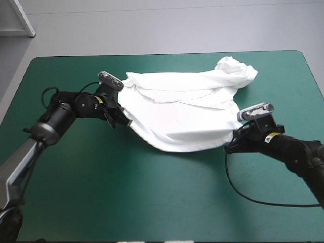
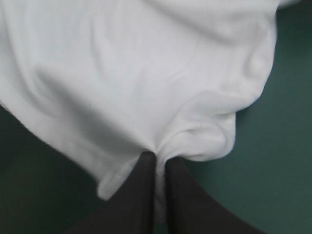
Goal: Fold the cloth
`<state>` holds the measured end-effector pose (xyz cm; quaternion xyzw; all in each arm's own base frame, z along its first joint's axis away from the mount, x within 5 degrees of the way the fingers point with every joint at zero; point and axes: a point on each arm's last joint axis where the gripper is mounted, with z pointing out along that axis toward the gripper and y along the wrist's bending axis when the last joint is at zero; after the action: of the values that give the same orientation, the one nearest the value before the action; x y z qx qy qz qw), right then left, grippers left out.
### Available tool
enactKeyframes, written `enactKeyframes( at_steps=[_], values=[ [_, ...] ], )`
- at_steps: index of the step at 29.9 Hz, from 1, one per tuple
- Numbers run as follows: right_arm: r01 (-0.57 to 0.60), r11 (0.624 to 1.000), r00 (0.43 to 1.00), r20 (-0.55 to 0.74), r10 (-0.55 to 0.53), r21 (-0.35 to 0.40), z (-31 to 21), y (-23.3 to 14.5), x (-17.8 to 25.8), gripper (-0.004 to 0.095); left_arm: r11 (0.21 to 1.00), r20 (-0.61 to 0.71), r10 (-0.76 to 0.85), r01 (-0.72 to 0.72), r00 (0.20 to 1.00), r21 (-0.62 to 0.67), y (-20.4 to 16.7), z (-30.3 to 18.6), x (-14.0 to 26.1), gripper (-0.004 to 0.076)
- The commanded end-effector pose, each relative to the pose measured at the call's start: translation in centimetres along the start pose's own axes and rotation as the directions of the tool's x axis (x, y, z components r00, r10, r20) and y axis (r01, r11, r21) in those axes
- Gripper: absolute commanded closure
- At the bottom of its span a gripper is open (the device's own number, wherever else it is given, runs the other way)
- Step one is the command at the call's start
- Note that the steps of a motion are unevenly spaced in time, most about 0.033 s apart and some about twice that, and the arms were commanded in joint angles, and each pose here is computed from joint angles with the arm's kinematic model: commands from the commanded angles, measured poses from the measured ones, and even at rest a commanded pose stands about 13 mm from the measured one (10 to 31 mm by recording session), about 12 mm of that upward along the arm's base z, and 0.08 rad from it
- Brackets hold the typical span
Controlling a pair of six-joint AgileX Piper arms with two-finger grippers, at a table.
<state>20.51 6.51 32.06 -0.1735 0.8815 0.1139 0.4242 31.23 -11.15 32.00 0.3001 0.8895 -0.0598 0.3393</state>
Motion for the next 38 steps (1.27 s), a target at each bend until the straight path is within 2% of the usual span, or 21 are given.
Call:
enactKeyframes(
  at_steps=[1,4,9,11,16,21,24,30,34,38],
  values=[
    [0.090,0.993,0.959,0.262,-0.107,0.075,-5.3,0.2,-5.2,0.0912,0.997,0.239,0.024,-0.006,0.971,-0.079,-0.3,-6.6,-2.1,0.0705],
    [0.139,0.979,0.901,0.392,-0.187,0.146,-9.3,0.5,-8.6,0.0912,0.991,0.395,0.055,0.000,0.917,-0.136,-0.6,-11.3,-2.8,0.0705],
    [0.166,0.948,0.758,0.580,-0.299,0.272,-16.2,1.0,-13.3,0.0912,0.971,0.623,0.135,0.023,0.770,-0.239,-1.1,-19.3,-3.7,0.0705],
    [0.164,0.929,0.686,0.638,-0.349,0.331,-19.1,1.2,-14.6,0.0912,0.958,0.676,0.180,0.028,0.715,-0.285,-1.2,-22.2,-4.1,0.0705],
    [0.144,0.896,0.535,0.729,-0.427,0.420,-25.0,2.0,-16.4,0.0912,0.929,0.773,0.270,0.056,0.574,-0.366,-1.5,-29.0,-5.4,0.0705],
    [0.103,0.881,0.404,0.790,-0.461,0.462,-29.9,2.8,-16.8,0.0926,0.887,0.820,0.371,0.094,0.435,-0.451,-2.1,-35.2,-5.7,0.0705],
    [0.087,0.857,0.319,0.801,-0.506,0.507,-33.0,3.3,-16.7,0.0926,0.865,0.844,0.418,0.136,0.337,-0.483,-2.6,-39.1,-5.3,0.0705],
    [0.029,0.831,0.156,0.819,-0.552,0.555,-38.7,4.4,-15.8,0.0926,0.795,0.825,0.541,0.220,0.164,-0.565,-4.0,-46.2,-3.3,0.0705],
    [-0.002,0.828,0.083,0.825,-0.559,0.561,-41.6,5.0,-14.8,0.0926,0.784,0.821,0.568,0.262,0.067,-0.563,-4.9,-49.5,-1.8,0.0705],
    [-0.009,0.815,0.056,0.814,-0.578,0.579,-42.6,5.3,-14.3,0.0926,0.772,0.809,0.585,0.266,0.059,-0.578,-5.2,-50.3,-1.2,0.0705]
  ],
)
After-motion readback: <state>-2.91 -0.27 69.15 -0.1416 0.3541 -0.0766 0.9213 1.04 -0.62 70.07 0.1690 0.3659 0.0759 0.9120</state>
